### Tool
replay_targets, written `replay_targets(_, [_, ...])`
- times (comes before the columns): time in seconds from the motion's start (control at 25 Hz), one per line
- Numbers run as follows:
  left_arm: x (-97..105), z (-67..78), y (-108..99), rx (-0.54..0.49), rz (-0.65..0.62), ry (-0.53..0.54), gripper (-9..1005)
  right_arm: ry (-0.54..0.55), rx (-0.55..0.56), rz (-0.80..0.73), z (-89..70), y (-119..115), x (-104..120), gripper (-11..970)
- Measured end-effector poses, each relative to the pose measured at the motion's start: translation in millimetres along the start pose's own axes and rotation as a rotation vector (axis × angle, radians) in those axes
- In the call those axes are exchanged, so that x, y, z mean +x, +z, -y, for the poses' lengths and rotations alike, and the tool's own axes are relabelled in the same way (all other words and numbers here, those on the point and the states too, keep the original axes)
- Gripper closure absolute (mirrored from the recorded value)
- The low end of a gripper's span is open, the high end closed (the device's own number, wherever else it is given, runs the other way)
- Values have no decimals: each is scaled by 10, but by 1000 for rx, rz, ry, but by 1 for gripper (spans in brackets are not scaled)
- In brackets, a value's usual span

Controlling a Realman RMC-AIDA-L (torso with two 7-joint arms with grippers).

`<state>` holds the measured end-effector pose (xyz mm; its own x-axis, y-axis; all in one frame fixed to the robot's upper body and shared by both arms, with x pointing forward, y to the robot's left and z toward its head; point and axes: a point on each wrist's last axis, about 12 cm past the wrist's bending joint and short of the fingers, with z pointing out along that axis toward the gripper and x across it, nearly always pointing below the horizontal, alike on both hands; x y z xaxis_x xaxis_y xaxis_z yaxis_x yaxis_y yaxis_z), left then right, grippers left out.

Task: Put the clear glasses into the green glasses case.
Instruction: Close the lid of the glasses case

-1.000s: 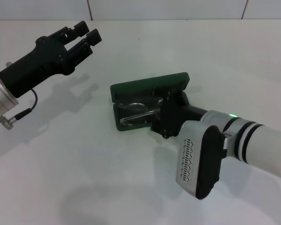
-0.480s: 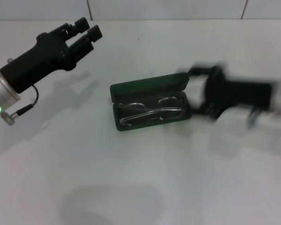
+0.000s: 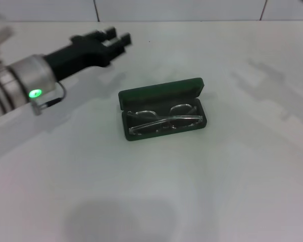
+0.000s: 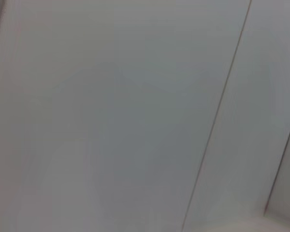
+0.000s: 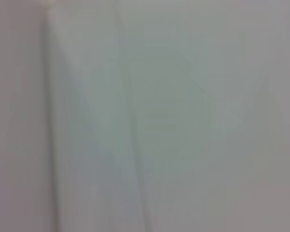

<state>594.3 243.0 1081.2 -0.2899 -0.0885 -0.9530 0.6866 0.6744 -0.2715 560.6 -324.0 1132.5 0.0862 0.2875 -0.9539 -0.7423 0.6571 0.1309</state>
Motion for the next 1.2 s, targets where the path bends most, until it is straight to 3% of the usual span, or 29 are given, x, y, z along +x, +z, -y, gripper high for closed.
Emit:
replay_targets(0.2, [-38, 106, 444, 16, -198, 54, 538, 4, 55, 35, 13, -111, -4, 354])
replay_targets(0.44, [-7, 283, 659, 87, -315, 122, 538, 10, 73, 43, 17, -120, 11, 354])
replay_targets(0.76, [48, 342, 661, 122, -349, 128, 538, 13, 76, 47, 11, -100, 22, 355])
replay_targets(1.2, [170, 431, 506, 226, -372, 114, 538, 20, 79, 50, -7, -103, 46, 355])
